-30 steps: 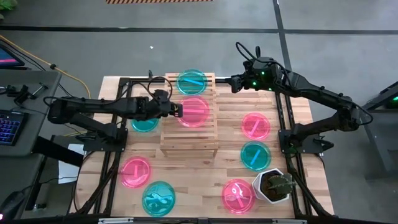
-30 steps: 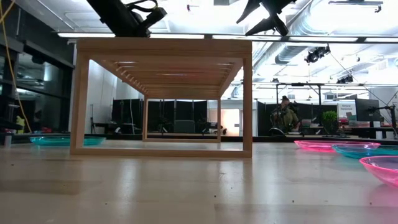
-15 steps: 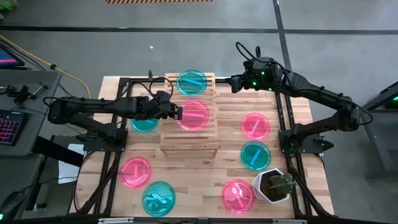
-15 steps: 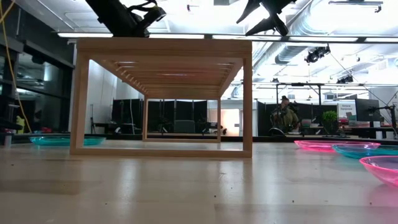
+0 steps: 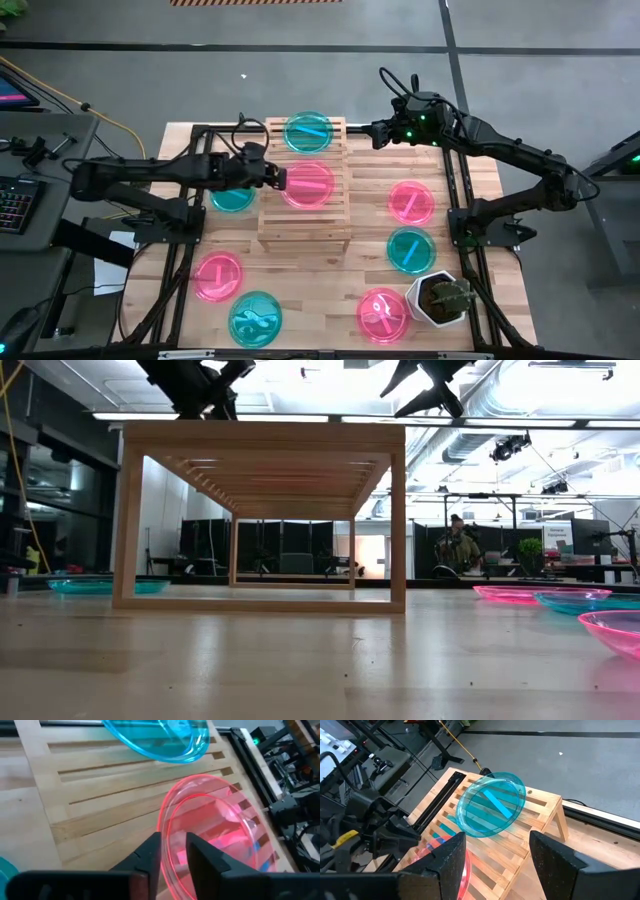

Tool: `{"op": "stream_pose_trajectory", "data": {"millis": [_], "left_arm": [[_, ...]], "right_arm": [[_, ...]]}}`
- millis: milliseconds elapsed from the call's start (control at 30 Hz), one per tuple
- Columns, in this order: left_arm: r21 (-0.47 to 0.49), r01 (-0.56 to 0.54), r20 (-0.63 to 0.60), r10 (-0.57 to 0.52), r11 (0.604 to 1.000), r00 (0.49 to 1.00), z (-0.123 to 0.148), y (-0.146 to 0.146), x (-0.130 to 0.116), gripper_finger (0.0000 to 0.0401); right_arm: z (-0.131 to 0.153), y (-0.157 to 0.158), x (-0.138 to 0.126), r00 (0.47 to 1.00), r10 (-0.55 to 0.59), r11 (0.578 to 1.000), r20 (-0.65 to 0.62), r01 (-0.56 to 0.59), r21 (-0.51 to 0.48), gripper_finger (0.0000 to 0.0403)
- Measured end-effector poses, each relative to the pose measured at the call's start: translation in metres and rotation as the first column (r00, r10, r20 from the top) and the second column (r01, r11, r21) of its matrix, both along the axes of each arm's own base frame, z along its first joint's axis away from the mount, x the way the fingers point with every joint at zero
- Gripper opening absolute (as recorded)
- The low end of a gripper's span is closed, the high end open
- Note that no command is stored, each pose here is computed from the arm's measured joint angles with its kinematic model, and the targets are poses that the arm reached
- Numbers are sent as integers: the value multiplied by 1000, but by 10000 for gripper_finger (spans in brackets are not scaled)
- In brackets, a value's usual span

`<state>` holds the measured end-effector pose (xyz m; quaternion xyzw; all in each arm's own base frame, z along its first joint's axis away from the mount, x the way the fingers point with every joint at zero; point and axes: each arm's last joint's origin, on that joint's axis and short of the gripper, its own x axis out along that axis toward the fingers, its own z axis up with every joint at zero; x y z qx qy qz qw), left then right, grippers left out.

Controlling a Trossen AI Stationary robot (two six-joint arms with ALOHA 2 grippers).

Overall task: Place and stack plates onto a shelf
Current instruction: Put the pink plate on the shelf, then stack the blue plate on top of the blue plate on the shelf

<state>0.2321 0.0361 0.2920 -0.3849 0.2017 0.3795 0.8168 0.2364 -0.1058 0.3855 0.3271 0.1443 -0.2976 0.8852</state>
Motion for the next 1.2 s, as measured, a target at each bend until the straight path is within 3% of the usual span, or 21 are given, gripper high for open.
{"op": "stream_pose_trajectory", "data": {"millis": [200,467,600,700,833,933,1067,1200], "left_arm": [[74,13,48,-17,997,999,20,7,-21,119],[193,-48,160,17,980,987,54,16,-76,131],[250,-14,120,-17,968,993,65,24,-89,132],[248,15,-13,-12,969,1000,74,38,-92,132],[152,61,-293,-14,987,956,71,66,-95,132],[32,109,-434,-85,993,897,56,88,-99,132],[-195,180,-537,-259,964,803,21,111,-103,132],[-339,147,-589,-332,929,737,-17,125,-105,132]], "right_arm": [[0,0,0,1000,1,1000,0,-1,0,204],[0,0,0,1000,1,1000,2,-1,4,204],[0,1,0,999,31,999,8,-31,18,204],[0,1,0,999,33,999,9,-33,19,204],[0,1,1,999,34,999,9,-34,20,204],[0,1,0,999,34,999,8,-34,20,204],[0,1,0,999,34,999,8,-34,20,204],[0,1,0,999,34,999,8,-34,20,204]]}}
